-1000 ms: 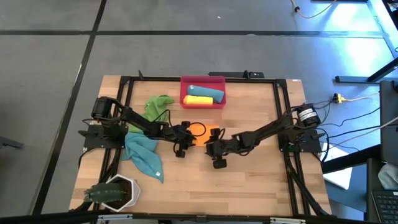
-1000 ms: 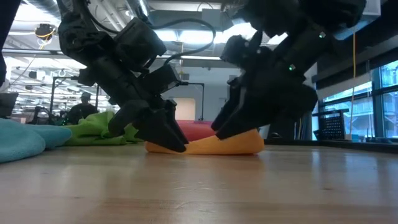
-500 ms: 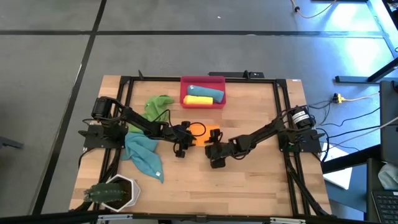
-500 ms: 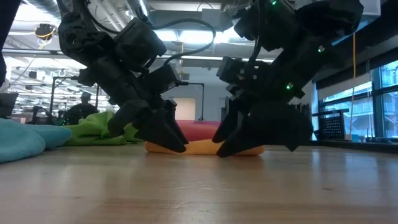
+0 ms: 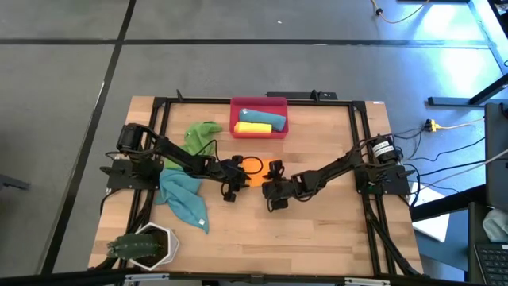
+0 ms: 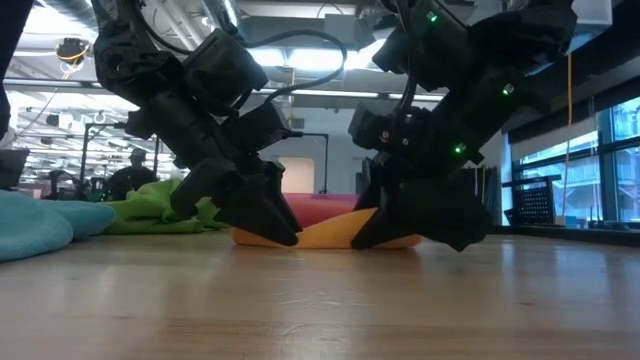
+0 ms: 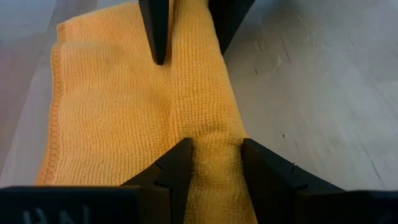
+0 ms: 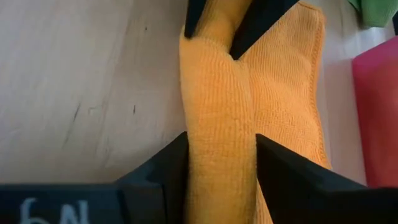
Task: Roll microfiber towels into tight, uniform cylinder then place into a basket
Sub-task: Roll the orange microfiber cloth
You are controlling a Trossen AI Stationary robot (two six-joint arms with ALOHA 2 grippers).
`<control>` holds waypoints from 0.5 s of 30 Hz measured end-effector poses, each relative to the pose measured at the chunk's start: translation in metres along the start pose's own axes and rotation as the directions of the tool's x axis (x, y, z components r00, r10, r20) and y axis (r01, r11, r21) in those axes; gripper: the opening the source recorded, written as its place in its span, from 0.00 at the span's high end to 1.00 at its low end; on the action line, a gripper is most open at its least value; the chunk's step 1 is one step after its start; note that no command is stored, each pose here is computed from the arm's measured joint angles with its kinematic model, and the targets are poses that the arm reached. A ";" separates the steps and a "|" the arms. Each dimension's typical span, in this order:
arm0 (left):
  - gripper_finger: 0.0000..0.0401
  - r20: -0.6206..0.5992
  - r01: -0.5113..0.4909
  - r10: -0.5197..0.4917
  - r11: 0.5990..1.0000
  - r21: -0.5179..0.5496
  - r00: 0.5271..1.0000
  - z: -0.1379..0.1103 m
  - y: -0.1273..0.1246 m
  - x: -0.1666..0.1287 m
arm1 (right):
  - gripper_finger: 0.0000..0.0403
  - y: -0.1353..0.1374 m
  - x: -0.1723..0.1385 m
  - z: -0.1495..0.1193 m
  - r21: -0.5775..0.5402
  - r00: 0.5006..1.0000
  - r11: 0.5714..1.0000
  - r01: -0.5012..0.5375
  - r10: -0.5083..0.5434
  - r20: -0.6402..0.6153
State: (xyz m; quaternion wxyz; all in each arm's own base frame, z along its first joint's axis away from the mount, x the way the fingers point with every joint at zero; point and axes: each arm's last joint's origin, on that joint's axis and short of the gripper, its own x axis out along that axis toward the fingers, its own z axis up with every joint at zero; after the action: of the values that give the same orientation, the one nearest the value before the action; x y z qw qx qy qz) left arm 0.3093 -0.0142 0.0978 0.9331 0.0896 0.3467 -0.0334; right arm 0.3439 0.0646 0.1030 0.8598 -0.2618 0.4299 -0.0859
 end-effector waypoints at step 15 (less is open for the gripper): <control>0.67 0.000 0.003 -0.003 1.000 -0.023 1.000 0.000 0.000 0.000 | 0.81 0.000 -0.001 -0.004 -0.054 0.998 0.998 0.041 -0.043 -0.037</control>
State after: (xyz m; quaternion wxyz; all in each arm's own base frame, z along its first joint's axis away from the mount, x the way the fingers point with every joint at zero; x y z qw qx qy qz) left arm 0.3093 -0.0144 0.0976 0.9340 0.0781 0.3471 -0.0310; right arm 0.3405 0.0638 0.1015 0.8423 -0.2918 0.4426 -0.0974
